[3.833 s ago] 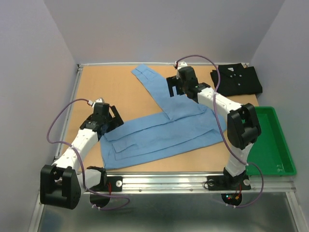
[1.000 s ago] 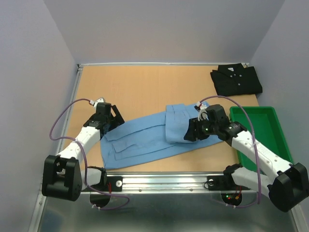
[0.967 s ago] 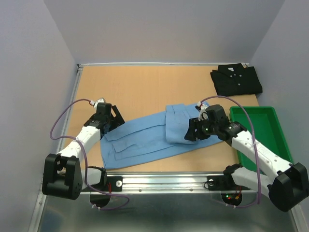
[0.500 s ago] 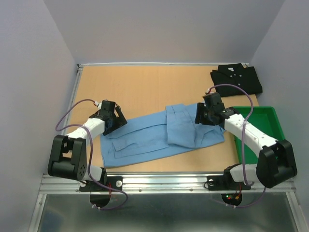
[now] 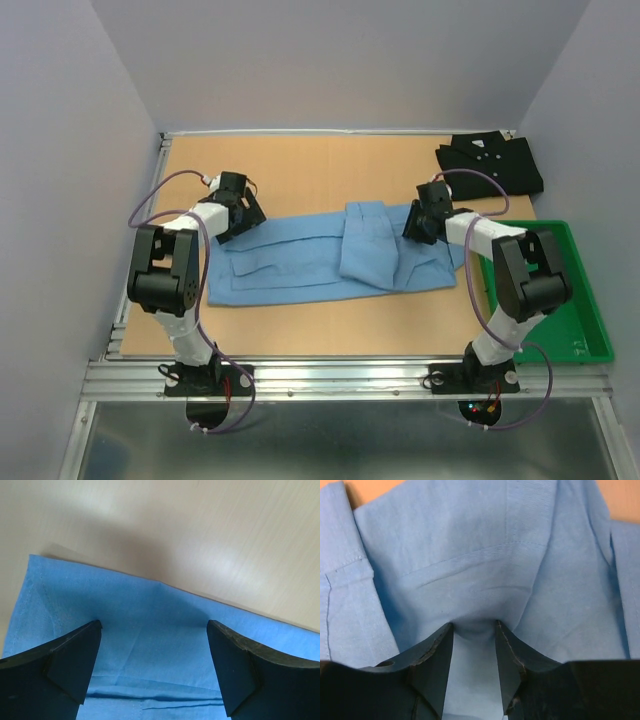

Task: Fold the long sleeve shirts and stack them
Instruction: Fold the shirt

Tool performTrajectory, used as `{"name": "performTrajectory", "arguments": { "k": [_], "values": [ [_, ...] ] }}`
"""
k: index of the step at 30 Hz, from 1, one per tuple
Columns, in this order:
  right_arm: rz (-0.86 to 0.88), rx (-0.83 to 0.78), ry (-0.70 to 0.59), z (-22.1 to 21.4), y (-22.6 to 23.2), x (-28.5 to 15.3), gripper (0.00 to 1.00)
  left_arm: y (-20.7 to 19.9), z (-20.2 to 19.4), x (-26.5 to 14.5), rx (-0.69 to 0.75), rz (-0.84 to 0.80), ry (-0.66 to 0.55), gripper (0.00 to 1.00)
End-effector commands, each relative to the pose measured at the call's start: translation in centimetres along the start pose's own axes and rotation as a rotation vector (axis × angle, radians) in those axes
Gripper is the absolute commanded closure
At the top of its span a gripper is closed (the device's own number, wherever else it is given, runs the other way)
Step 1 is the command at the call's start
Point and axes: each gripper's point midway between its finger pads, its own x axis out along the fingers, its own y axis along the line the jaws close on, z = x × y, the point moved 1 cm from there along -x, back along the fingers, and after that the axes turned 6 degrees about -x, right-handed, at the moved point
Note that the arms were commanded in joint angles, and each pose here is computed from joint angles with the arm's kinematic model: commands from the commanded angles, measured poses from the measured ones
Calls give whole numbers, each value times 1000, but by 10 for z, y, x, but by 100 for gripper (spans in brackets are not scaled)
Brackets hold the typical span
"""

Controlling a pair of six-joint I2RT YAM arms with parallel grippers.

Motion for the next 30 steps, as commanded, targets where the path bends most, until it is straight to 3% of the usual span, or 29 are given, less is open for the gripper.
{"name": "performTrajectory", "arguments": {
  "k": [1, 7, 14, 22, 30],
  "values": [
    [11, 58, -96, 46, -2, 23, 55, 1, 26, 16, 6, 43, -19, 1],
    [84, 26, -190, 103, 19, 16, 48, -24, 76, 1, 16, -22, -125, 1],
    [342, 24, -202, 130, 69, -14, 33, -30, 108, -66, 36, -125, -286, 1],
    [364, 63, -109, 115, 77, 20, 32, -9, 75, -125, 96, -247, -336, 1],
    [487, -3, -58, 109, 97, 32, 39, 5, 42, -146, 124, -339, -325, 1]
  ]
}}
